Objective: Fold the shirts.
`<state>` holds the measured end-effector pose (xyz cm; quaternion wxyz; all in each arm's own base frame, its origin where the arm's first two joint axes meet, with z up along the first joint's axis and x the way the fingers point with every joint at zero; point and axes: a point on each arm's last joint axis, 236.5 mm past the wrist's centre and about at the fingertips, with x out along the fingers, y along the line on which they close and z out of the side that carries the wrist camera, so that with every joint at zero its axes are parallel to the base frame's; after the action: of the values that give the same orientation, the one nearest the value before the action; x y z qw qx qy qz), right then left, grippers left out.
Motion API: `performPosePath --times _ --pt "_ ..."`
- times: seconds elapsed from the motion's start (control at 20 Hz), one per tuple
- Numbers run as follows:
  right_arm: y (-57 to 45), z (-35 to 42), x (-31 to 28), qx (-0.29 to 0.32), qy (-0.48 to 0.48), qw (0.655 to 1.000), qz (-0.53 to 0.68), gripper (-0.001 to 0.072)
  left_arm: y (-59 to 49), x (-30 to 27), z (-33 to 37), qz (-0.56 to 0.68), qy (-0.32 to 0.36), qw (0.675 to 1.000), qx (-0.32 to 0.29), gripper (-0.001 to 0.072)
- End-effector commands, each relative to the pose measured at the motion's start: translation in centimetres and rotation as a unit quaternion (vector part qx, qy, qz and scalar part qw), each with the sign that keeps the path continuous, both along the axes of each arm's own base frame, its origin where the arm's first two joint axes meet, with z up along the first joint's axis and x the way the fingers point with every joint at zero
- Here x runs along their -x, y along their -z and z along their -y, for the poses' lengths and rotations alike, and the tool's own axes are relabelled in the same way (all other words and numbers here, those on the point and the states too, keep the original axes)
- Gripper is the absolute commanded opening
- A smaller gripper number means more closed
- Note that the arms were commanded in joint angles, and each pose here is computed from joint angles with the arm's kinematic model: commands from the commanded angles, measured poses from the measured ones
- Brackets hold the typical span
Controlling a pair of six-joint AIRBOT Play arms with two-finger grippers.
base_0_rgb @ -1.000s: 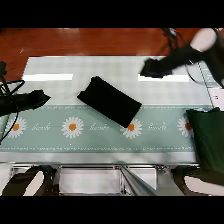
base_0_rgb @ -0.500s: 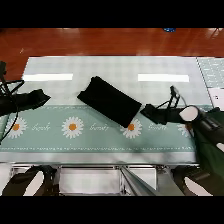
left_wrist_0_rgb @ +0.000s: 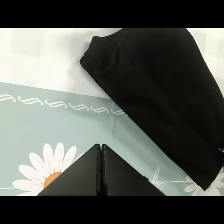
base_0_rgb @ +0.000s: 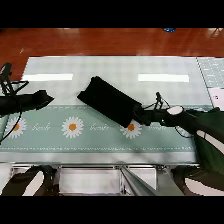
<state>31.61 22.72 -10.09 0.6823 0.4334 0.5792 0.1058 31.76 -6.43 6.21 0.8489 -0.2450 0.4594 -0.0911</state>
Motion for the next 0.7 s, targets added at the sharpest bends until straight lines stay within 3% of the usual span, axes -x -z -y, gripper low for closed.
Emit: performPosePath --times 0.0,0.1,0.2,0.5,0.65 --pt "0.2 -1.3 -2.3 0.000 -0.030 1.000 0.008 0.0399 0.3 0.0 0.2 -0.006 0.001 1.000 0.006 0.0019" --pt "-0.8 -2.2 -3.6 -0.008 -0.043 0.999 0.020 0.0259 0.3 0.0 0.2 -0.007 0.001 1.000 0.006 0.0019" --pt "-1.8 -2.7 -5.0 -0.008 -0.054 0.997 0.046 0.0021 0.3 0.0 0.2 -0.006 0.001 1.000 0.006 0.0019" --pt "-9.6 -4.5 -9.4 -0.003 -0.130 0.981 0.143 0.0018 0.7 0.1 0.2 -0.011 0.001 1.000 0.007 0.0019" --pt "-16.9 -3.3 -12.7 0.030 -0.162 0.966 0.200 0.0018 1.5 0.6 0.9 -0.022 0.011 1.000 0.008 0.0020"
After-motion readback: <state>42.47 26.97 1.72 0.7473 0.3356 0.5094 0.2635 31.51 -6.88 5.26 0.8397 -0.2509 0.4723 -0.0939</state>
